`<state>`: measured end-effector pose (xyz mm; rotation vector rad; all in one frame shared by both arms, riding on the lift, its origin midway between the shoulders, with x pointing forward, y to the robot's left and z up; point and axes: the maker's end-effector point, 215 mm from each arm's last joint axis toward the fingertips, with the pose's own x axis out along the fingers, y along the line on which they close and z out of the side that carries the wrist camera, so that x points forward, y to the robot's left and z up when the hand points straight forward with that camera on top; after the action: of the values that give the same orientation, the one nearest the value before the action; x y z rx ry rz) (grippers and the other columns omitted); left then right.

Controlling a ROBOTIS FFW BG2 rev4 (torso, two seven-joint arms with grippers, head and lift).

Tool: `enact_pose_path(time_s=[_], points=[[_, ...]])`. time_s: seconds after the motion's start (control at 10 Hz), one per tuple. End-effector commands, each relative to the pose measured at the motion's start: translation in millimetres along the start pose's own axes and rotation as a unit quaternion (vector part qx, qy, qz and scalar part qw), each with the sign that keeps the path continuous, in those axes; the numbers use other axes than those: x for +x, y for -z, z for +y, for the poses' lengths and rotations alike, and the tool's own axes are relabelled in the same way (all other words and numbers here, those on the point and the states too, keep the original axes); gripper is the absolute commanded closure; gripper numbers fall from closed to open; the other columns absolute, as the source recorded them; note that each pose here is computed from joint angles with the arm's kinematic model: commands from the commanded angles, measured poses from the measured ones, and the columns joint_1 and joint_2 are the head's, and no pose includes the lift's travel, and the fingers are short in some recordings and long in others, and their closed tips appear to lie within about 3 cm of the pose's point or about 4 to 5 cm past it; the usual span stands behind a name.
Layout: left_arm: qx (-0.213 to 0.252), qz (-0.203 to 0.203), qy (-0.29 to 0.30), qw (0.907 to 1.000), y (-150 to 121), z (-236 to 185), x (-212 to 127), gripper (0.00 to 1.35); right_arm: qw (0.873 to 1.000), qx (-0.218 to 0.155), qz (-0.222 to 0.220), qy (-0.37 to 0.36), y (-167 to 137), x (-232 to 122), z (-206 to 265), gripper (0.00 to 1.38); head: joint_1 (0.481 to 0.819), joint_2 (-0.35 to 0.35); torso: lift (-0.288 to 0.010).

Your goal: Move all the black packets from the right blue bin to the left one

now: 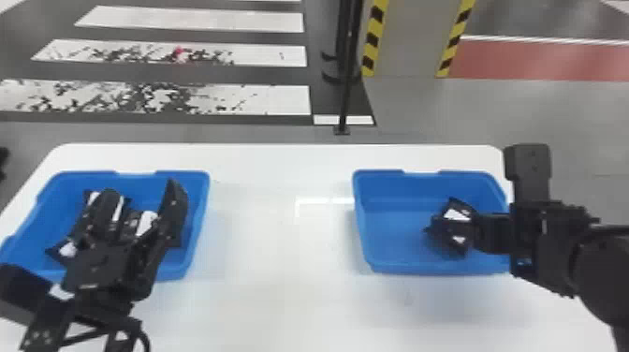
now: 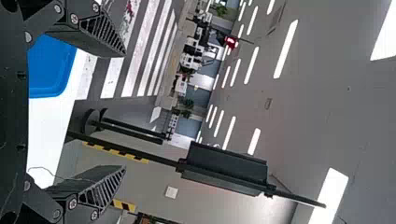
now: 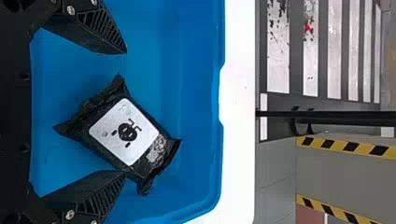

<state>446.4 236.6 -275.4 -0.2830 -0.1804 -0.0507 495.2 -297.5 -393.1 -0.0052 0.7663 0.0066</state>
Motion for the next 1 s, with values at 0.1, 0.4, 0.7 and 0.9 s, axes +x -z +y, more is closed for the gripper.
enact_pose_path(time_s=[0.1,0.4,0.7,0.9], points=[[-0.001,0.003,0.002,1.0000,2,-2,0,0.21,0.999,0.015,0.031,0.002,21,17,-5,0.11,0.695,-0.075,-0.168],[-0.005,0.007,0.008,0.9999,6,-7,-1,0.21,0.999,0.034,0.029,0.005,14,42,-13,0.11,0.695,-0.086,-0.168],[-0.011,0.008,0.009,0.9999,8,-7,-2,0.21,0.998,0.050,0.034,0.005,19,56,-14,0.12,0.695,-0.097,-0.168],[-0.018,0.014,0.008,0.9997,12,-6,-3,0.21,0.997,0.056,0.042,0.006,25,60,-13,0.12,0.695,-0.097,-0.168]])
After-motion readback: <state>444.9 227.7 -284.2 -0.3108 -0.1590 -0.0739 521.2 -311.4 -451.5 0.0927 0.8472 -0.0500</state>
